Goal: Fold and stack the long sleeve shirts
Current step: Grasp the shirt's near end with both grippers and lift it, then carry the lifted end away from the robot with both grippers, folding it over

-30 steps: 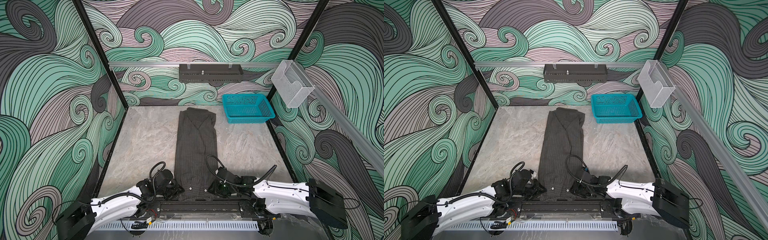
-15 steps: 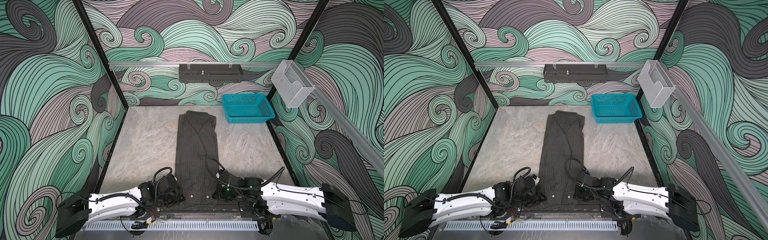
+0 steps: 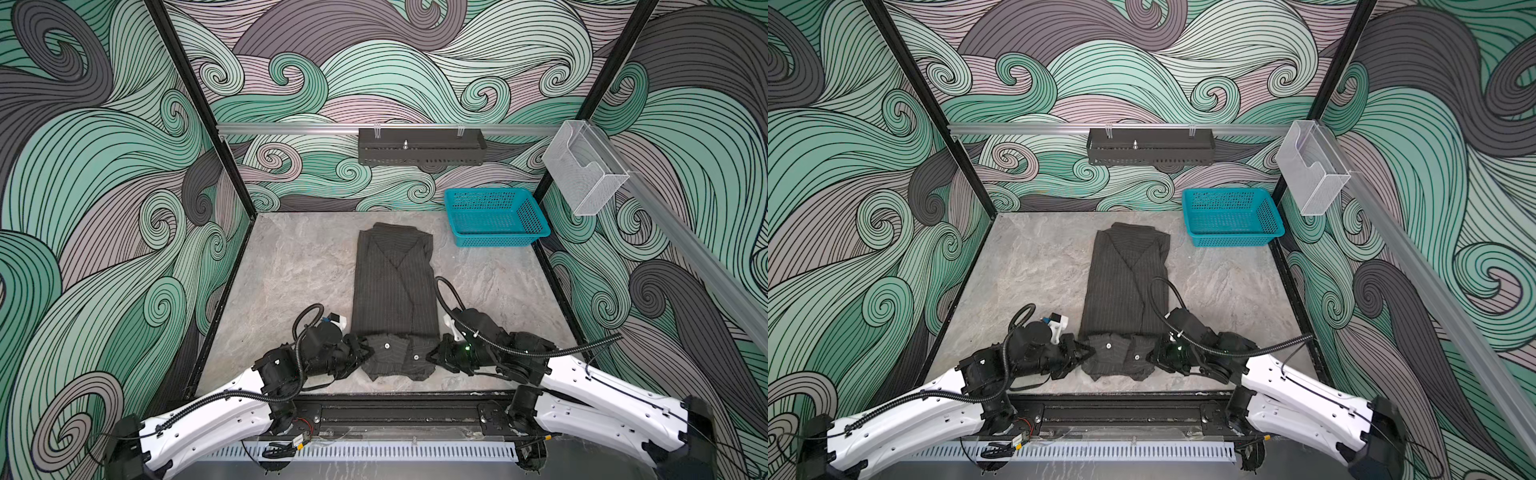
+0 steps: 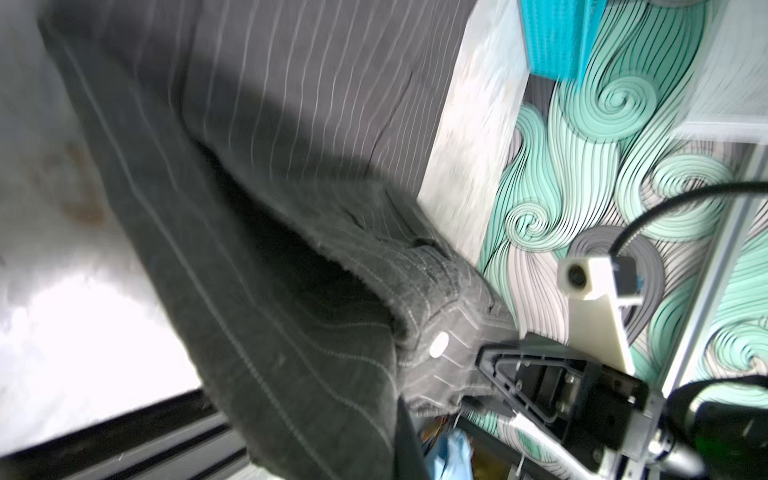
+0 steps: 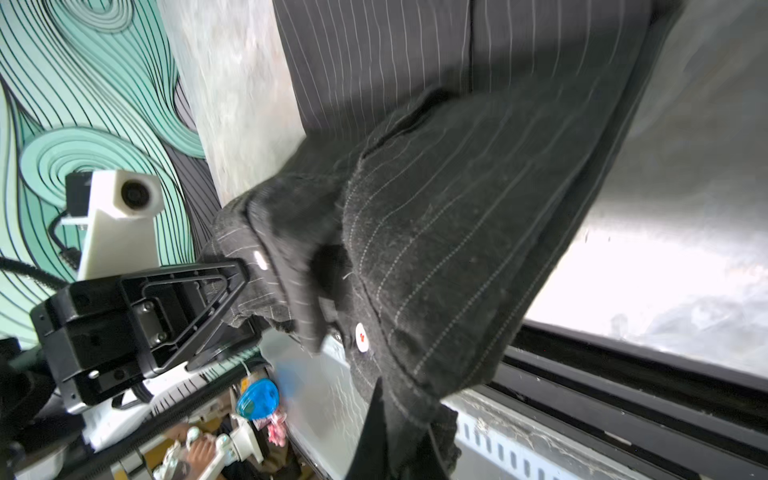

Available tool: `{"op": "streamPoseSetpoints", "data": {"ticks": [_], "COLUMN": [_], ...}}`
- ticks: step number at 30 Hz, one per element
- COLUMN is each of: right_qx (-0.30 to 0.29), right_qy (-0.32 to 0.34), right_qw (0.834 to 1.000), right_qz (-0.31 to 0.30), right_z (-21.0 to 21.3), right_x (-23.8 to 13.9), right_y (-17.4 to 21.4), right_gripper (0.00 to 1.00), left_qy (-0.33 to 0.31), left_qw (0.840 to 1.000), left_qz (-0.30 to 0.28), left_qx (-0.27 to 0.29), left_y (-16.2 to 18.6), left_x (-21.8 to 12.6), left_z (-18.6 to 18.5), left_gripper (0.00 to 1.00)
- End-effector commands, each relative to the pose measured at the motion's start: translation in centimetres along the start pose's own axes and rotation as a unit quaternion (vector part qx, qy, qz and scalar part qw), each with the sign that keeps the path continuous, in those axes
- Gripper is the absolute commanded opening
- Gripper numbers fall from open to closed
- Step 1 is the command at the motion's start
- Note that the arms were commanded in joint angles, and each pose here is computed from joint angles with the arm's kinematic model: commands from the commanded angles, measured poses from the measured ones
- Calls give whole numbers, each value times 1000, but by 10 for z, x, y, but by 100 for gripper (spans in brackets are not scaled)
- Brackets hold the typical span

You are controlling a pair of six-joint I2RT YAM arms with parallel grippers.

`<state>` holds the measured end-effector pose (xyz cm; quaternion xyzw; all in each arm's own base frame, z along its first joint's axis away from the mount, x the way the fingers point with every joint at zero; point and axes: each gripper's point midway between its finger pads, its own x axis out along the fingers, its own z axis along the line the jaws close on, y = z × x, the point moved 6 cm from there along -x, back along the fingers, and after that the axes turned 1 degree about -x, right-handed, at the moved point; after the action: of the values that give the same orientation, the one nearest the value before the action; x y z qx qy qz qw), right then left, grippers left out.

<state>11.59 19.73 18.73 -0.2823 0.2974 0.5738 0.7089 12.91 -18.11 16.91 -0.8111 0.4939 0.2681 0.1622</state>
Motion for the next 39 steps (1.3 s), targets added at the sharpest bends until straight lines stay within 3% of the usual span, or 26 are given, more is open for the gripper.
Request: {"op": "streamPoseSetpoints", "data": {"ticks": [1, 6, 15, 27, 32, 34, 39], "right_qx": [-7, 5, 33, 84, 106, 105, 69], "right_qy": [12, 4, -9, -15, -3, -1, 11], "right_qw": [1000, 999, 998, 995, 992, 992, 997], "right_qz": [24, 34, 49, 57, 64, 63, 45], "right_z": [7, 21, 25, -8, -30, -33, -26], "right_x": [-3, 4, 28, 69, 89, 94, 85], "right_y": [-16, -60, -143, -216, -228, -231, -240], "right_gripper": [4, 5, 7, 9, 18, 24, 44], "left_qy": [11, 16, 1, -31, -34, -28, -16], "left_qw": [999, 999, 998, 996, 994, 995, 997], "left_qz": [13, 13, 65, 66, 77, 72, 59], "left_qx": [28, 25, 0, -48, -63, -64, -51], "left_y": [-18, -59, -124, -187, -199, -205, -217], "left_x": [-3, 10, 51, 93, 114, 119, 112], "left_z": [-23, -50, -66, -38, -26, -24, -34], "left_gripper": [0, 0, 0, 0, 0, 17, 42]}}
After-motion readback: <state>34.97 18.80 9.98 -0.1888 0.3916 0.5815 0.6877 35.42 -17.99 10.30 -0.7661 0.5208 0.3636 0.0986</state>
